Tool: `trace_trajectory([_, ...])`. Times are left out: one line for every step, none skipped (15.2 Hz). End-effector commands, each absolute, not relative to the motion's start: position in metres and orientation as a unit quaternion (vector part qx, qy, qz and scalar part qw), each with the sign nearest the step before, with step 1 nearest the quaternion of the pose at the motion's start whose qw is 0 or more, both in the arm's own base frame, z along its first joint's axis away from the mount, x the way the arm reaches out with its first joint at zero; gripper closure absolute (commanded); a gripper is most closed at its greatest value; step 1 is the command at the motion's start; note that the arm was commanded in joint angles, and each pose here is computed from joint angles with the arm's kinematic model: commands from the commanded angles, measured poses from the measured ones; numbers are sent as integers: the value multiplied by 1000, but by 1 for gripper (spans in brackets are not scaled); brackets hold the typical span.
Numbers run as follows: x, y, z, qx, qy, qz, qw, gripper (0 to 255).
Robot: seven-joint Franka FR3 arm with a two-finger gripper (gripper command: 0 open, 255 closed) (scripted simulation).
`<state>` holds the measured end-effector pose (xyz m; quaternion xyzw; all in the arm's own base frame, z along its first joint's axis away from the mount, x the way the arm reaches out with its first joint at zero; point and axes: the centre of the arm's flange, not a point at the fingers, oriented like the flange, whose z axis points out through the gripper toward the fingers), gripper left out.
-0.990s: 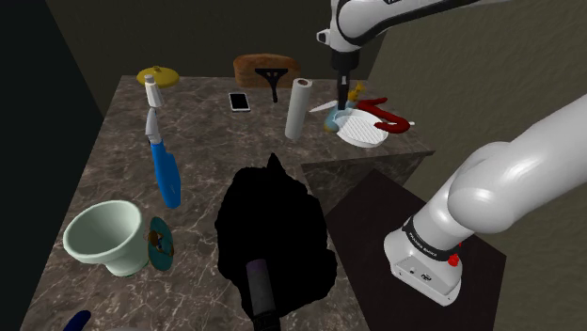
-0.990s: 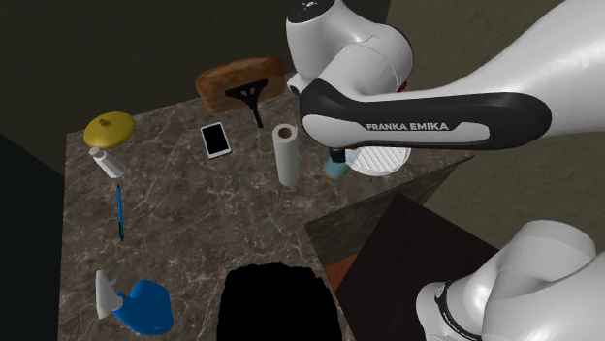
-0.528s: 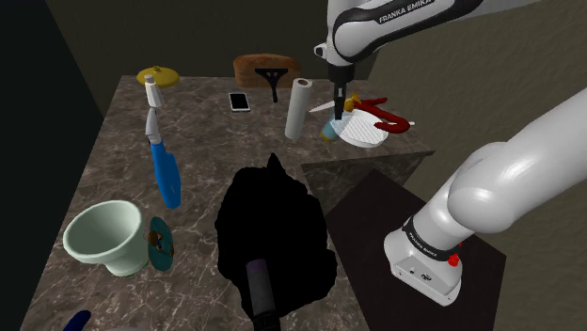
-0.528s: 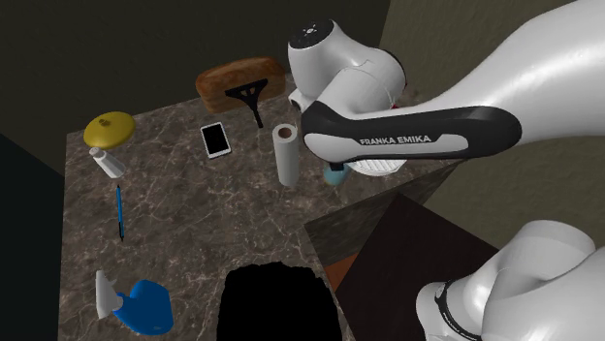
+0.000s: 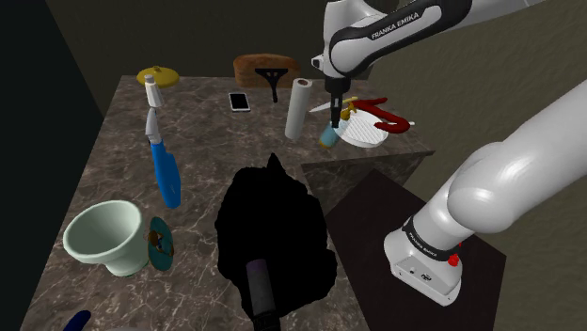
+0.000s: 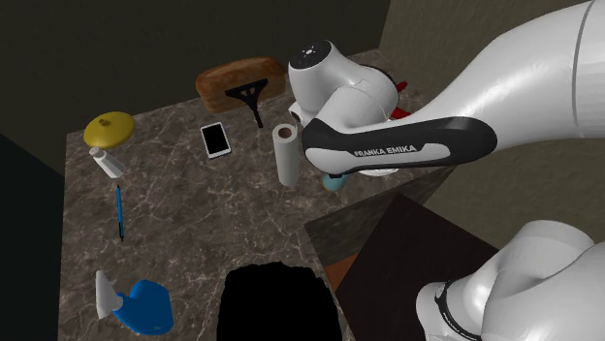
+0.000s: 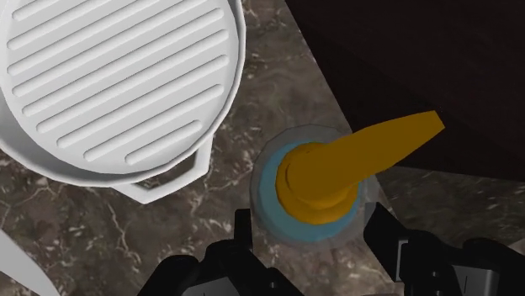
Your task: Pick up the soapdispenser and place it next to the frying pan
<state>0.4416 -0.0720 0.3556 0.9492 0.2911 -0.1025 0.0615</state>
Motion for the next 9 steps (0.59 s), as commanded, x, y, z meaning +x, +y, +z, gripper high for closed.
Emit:
trace_trajectory([442, -72, 355, 949, 291, -102, 62, 255])
trace_trajectory([442, -72, 355, 949, 291, -102, 62, 255])
trace_trajectory([442, -72, 355, 949, 291, -102, 62, 255])
trace_trajectory([442, -72, 355, 949, 291, -102, 62, 255])
trace_trajectory([442, -72, 355, 949, 291, -102, 62, 255])
trace_trajectory([442, -72, 355, 949, 291, -102, 62, 0])
trace_trajectory([442, -72, 355, 949, 291, -102, 62, 0])
trace_trajectory([442, -72, 355, 949, 291, -102, 62, 0])
trace_trajectory([442, -72, 355, 949, 291, -102, 62, 0])
